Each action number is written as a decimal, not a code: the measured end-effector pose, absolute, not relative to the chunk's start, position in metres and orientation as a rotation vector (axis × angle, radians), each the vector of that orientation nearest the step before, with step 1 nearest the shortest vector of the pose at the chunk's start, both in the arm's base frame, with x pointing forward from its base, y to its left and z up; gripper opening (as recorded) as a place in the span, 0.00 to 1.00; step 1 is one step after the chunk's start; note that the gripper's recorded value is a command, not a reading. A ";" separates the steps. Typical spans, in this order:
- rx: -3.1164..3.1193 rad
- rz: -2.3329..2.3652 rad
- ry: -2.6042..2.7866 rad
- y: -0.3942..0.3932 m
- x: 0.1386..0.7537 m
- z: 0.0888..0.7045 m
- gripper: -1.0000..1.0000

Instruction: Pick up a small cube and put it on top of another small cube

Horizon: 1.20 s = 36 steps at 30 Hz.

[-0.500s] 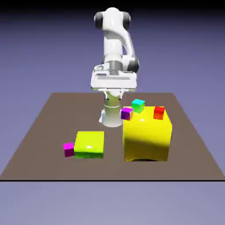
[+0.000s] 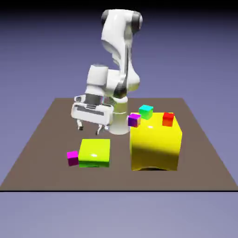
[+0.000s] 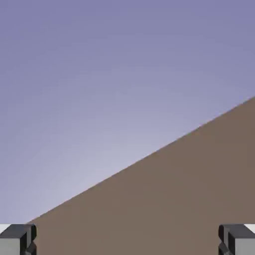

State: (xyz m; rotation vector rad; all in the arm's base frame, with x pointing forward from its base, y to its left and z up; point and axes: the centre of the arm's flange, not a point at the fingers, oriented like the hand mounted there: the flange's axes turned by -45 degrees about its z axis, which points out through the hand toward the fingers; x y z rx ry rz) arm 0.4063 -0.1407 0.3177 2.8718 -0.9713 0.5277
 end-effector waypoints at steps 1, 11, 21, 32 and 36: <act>2.858 0.487 -1.038 -0.150 0.404 0.309 0.50; 2.630 0.086 -1.696 -0.228 0.364 0.221 0.50; 2.533 -0.032 -1.889 -0.245 0.349 0.141 0.50; 2.527 -0.024 -1.897 -0.249 0.355 0.197 0.00; 2.484 -0.007 -1.923 -0.188 0.405 0.244 0.00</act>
